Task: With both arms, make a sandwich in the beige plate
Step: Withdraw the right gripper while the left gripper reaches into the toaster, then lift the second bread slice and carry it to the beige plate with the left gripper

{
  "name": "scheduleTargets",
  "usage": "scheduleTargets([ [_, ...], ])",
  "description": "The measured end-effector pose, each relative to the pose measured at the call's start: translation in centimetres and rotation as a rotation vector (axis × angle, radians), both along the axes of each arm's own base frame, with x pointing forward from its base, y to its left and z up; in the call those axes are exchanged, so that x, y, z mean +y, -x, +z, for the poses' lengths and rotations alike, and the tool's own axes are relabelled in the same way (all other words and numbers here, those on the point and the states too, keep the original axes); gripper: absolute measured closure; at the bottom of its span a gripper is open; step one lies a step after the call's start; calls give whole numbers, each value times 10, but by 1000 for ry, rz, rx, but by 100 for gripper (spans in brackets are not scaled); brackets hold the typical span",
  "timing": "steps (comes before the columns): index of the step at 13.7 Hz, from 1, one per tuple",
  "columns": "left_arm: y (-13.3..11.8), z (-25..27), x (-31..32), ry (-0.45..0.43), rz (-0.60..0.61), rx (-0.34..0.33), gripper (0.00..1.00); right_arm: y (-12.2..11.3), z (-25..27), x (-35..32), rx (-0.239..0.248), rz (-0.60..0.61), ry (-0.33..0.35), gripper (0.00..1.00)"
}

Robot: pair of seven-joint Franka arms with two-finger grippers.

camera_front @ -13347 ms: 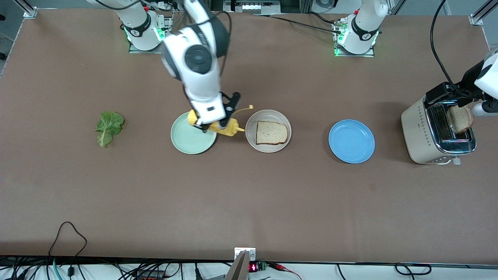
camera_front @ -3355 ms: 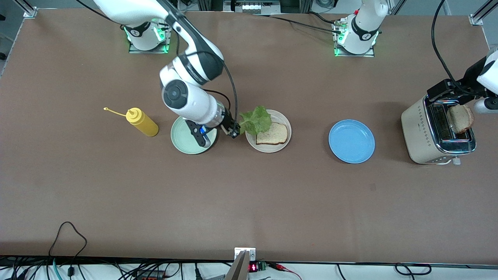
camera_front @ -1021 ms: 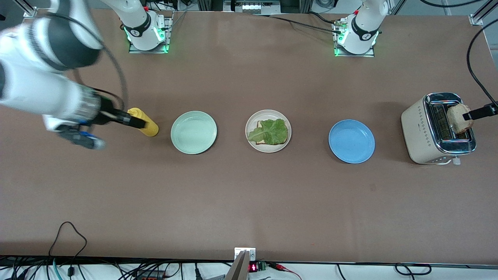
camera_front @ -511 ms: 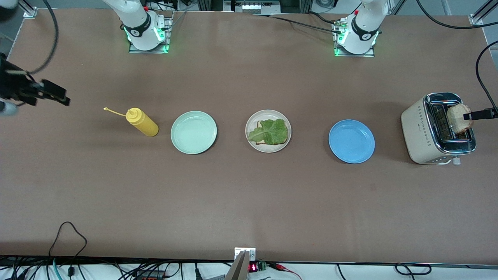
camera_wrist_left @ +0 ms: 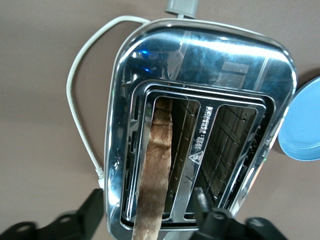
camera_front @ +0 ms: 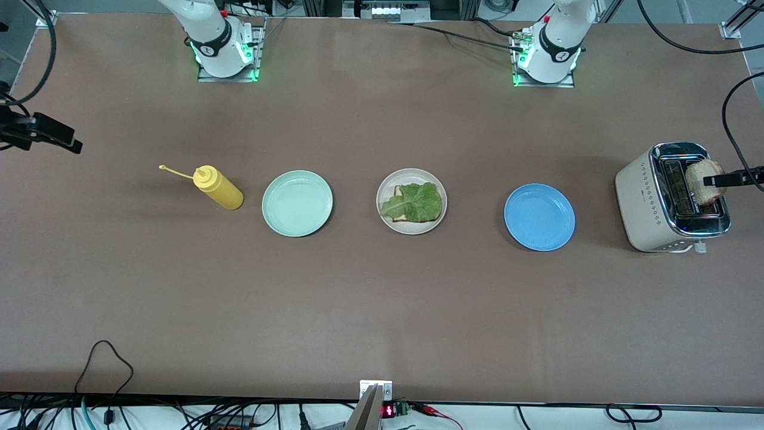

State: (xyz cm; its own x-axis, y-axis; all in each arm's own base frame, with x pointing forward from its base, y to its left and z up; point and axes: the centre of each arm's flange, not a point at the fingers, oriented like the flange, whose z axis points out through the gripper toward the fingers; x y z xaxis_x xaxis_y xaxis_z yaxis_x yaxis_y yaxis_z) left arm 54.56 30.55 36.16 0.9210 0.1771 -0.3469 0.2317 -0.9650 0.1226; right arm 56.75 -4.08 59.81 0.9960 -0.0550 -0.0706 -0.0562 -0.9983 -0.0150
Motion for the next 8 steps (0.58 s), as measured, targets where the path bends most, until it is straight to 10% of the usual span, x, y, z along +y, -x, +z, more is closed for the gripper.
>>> scheduleTargets([
  [8,-7,16,-2,12,-31,-6,87,-18,-22,10,-4,22,4,0],
])
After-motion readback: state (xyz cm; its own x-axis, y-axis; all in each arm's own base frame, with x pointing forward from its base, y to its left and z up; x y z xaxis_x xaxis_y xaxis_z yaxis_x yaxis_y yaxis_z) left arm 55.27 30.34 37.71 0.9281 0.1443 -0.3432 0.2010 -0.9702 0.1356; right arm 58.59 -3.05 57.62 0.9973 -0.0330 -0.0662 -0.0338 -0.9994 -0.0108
